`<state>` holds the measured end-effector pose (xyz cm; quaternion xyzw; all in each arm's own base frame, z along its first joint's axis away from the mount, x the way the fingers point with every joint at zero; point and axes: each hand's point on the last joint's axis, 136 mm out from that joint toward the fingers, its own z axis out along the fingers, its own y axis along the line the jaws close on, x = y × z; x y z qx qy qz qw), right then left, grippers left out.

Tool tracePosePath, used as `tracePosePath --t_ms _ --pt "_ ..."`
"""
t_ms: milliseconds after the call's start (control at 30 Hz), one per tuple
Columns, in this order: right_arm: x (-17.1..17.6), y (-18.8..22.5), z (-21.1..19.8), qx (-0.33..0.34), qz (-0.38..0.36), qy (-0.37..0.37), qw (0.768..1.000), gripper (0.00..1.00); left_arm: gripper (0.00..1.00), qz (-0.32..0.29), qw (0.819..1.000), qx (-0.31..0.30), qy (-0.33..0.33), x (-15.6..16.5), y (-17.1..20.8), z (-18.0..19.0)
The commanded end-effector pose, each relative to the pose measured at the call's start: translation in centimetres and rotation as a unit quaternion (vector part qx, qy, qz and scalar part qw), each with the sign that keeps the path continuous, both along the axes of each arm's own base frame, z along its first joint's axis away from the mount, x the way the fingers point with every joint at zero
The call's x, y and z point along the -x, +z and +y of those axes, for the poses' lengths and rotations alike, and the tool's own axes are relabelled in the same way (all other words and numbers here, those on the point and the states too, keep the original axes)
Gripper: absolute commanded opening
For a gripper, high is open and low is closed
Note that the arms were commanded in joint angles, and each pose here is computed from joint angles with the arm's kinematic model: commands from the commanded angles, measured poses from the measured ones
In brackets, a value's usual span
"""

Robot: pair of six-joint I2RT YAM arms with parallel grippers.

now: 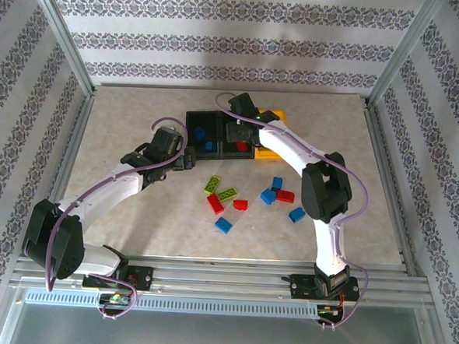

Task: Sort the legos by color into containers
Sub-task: Place the lego in the container.

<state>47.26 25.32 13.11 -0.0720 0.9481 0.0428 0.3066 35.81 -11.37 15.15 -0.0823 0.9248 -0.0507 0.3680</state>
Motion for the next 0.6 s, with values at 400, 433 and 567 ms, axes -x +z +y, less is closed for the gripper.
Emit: tracePosePath --t_ms 400,433,567 --pt "9.6 3.1 -2.2 -0.023 -0.003 -0.009 1.0 0.78 1.0 0.017 1.0 0.021 0.01 1.3 -1.1 0.5" --pt "10.4 2.8 -2.4 -0.02 0.001 -0.011 1.0 0.78 1.0 0.019 1.0 0.022 0.01 1.4 -1.3 0.5" --pt "13.1 1.8 -3.5 -0.018 0.013 -0.025 0.999 0.79 1.0 0.024 0.999 0.028 0.011 1.5 -1.7 0.4"
